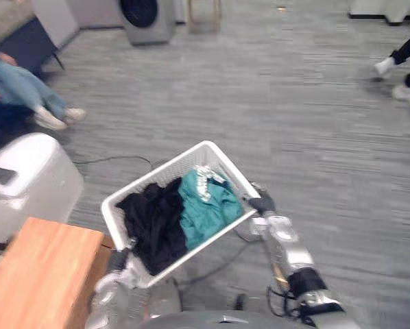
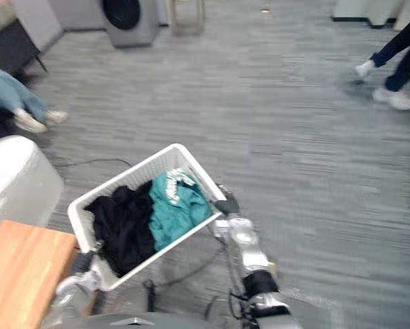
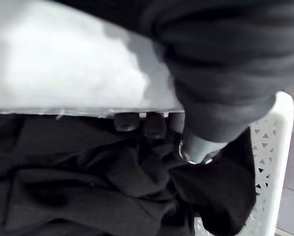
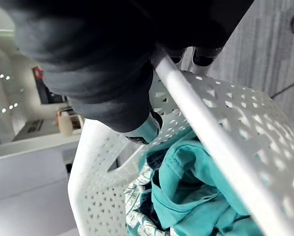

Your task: Pick up the laundry basket with both hands and put the clothes into the washing machine.

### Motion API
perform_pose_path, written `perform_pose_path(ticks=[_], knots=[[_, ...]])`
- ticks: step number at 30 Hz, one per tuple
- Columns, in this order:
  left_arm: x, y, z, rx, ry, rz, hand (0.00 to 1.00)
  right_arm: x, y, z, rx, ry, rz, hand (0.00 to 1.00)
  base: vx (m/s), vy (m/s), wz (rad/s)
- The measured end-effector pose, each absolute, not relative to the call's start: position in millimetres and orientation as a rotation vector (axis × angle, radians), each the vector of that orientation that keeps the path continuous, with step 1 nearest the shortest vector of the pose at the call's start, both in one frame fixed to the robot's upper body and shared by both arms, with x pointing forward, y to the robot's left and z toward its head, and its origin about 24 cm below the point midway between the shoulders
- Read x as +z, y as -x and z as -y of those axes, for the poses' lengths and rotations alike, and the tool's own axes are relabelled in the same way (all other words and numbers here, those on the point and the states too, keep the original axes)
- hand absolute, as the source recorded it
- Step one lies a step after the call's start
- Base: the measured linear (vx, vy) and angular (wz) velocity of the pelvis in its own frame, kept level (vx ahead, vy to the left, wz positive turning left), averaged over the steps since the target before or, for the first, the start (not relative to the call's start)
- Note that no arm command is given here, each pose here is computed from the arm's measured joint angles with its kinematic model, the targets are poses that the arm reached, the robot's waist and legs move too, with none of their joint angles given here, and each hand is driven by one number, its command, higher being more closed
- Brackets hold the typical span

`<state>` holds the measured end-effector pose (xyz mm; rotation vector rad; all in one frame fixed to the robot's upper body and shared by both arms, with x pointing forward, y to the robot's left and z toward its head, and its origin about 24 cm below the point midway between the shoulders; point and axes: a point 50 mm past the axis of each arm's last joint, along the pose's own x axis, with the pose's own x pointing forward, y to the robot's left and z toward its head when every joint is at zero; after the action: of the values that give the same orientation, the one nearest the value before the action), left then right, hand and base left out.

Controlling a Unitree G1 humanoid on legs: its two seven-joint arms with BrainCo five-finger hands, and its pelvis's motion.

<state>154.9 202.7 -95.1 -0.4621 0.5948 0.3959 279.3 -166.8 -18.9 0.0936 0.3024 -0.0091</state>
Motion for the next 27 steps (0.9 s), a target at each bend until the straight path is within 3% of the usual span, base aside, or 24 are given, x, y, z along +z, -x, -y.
perform_pose_path(ticks=[9, 16, 23, 27], knots=[[-92, -149, -205, 0.421, 0.480, -0.574, 1.00, -10, -291, 160, 0.031, -0.058, -0.277, 1.00, 0.22, 0.237, -0.56], [-90, -153, -210, 0.391, 0.415, -0.585, 1.00, -25, -275, 165, -0.016, -0.102, -0.321, 1.00, 0.36, 0.219, 0.02], [-80, -174, -209, 0.302, 0.349, -0.553, 1.00, -25, -267, 178, -0.086, -0.144, -0.306, 1.00, 0.48, -0.017, 0.50], [-87, -168, -200, 0.290, 0.349, -0.590, 1.00, -34, -255, 185, -0.128, -0.157, -0.334, 1.00, 0.56, -0.210, 0.54]])
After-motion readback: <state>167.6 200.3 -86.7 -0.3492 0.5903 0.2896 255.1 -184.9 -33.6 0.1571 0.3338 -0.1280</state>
